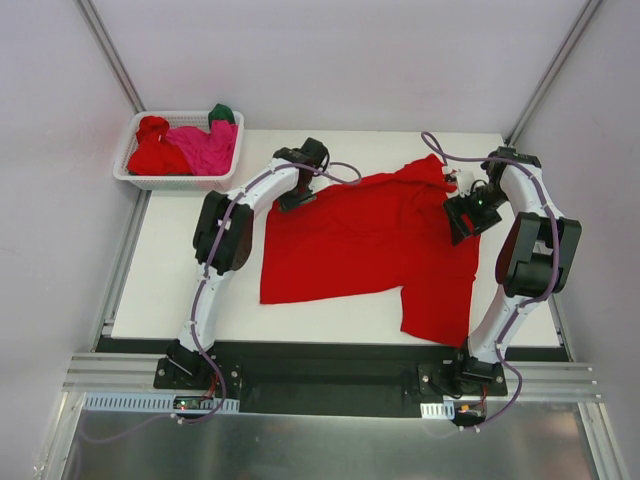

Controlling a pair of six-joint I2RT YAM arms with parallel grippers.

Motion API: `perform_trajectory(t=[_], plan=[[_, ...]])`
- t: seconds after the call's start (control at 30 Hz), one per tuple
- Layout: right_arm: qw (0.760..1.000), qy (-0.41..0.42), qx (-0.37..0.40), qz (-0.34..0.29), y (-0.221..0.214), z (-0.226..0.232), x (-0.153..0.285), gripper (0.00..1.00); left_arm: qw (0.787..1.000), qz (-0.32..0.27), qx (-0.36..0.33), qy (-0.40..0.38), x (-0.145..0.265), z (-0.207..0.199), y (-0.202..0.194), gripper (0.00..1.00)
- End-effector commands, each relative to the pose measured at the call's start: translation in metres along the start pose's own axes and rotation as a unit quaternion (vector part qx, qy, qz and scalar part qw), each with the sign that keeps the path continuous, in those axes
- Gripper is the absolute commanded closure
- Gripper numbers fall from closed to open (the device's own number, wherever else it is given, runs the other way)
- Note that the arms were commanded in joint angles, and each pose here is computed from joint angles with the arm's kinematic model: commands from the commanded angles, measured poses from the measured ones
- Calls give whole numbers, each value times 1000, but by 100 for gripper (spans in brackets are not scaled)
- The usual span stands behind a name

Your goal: Fold and stack the t-shirts

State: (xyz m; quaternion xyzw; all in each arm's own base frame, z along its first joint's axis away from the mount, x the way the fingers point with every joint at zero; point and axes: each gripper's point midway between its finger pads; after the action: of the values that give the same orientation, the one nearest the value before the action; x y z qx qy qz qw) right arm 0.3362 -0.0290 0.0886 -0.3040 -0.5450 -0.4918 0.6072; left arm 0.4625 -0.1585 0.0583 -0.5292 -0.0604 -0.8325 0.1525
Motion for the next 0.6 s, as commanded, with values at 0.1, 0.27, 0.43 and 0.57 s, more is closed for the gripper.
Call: perform_trajectory(t=[0.1,0.27,0.43,0.57], plan=[[1000,2,13,-21,4,10,18,19,997,-42,28,51,53,28,7,1],[1000,5,11,-20,3,12,16,19,994,-47,43,87,57,60,11,1],[1000,4,12,-20,3,12,17,20,993,-41,45,105,44,71,18,1],[1000,4,13,-20,2,12,18,20,994,-35,39,99,30,67,21,1]])
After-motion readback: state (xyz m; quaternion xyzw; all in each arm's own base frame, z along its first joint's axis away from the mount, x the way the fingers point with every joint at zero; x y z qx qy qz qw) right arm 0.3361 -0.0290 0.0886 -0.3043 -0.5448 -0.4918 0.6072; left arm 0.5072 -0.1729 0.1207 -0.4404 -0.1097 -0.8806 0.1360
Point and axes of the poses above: each gripper's point midway between its finger pads, its own x axis back along the fingers, its own z axis along the line the jaws close on, y = z × x, and after that the axes turned 11 degrees about -x, right-handed
